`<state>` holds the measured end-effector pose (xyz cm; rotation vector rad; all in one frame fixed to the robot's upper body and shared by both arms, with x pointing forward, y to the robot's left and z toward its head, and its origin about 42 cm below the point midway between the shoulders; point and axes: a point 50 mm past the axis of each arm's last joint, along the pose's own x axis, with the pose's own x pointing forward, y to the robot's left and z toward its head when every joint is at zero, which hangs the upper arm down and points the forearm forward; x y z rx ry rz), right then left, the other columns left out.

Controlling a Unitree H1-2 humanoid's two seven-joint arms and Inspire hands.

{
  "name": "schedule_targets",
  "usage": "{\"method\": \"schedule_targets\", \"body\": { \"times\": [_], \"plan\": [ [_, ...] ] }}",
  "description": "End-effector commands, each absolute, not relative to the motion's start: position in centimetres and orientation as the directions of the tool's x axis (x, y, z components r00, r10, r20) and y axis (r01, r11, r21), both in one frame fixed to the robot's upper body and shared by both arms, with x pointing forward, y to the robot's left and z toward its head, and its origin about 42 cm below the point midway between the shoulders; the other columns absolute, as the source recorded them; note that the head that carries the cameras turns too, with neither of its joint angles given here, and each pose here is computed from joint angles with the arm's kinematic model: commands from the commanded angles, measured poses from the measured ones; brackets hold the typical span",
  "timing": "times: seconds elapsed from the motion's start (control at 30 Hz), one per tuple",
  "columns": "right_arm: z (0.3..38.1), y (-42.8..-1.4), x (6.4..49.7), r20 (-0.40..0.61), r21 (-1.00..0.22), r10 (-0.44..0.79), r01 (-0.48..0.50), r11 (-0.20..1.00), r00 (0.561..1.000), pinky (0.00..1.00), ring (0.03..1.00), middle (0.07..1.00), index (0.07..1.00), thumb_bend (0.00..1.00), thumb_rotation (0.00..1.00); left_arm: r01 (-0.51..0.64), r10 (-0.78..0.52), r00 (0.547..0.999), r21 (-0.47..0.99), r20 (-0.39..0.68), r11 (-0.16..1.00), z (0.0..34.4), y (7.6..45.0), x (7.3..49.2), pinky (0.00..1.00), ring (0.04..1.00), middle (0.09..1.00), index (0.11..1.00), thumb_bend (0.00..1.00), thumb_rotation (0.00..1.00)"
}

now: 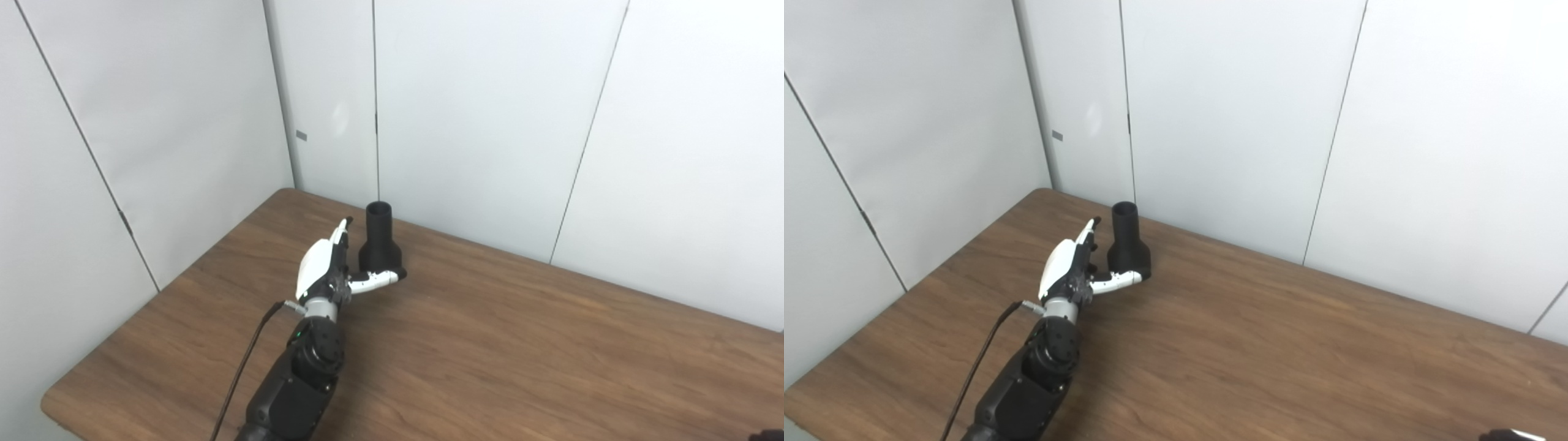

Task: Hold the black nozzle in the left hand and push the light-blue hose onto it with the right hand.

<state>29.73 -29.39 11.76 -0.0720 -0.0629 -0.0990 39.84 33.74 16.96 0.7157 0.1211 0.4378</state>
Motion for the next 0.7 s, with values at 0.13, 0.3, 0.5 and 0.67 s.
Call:
{"method": "schedule_targets", "body": {
  "times": [0.13,0.3,0.5,0.67],
  "plan": [
    [12.4,-30.0,29.3,0.083,-0.085,-0.116,0.123,0.989,0.99,0.35,0.502,0.552,0.504,0.9,0.6,-0.28,0.412,0.911,0.714,-0.013,0.642,16.8,34.7,41.6,0.64,0.85,0.967,0.982,1.0,0.2],
    [12.4,-30.0,29.2,0.085,-0.077,-0.114,0.12,0.99,0.99,0.35,0.503,0.55,0.503,0.93,0.6,-0.245,0.402,0.915,0.752,-0.03,0.612,16.5,35.1,42.3,0.6,0.805,0.935,0.957,1.0,0.18],
    [12.6,-30.0,29.2,0.086,-0.076,-0.113,0.12,0.99,0.99,0.35,0.501,0.549,0.503,0.92,0.6,-0.196,0.39,0.919,0.792,-0.058,0.578,16.2,35.3,42.7,0.62,0.82,0.935,0.953,1.0,0.18],
    [12.6,-30.0,29.1,0.085,-0.082,-0.116,0.123,0.989,0.99,0.35,0.508,0.557,0.508,0.92,0.61,-0.121,0.357,0.928,0.814,-0.111,0.568,16.1,35.3,42.9,0.69,0.847,0.925,0.952,1.0,0.2]
  ]
}}
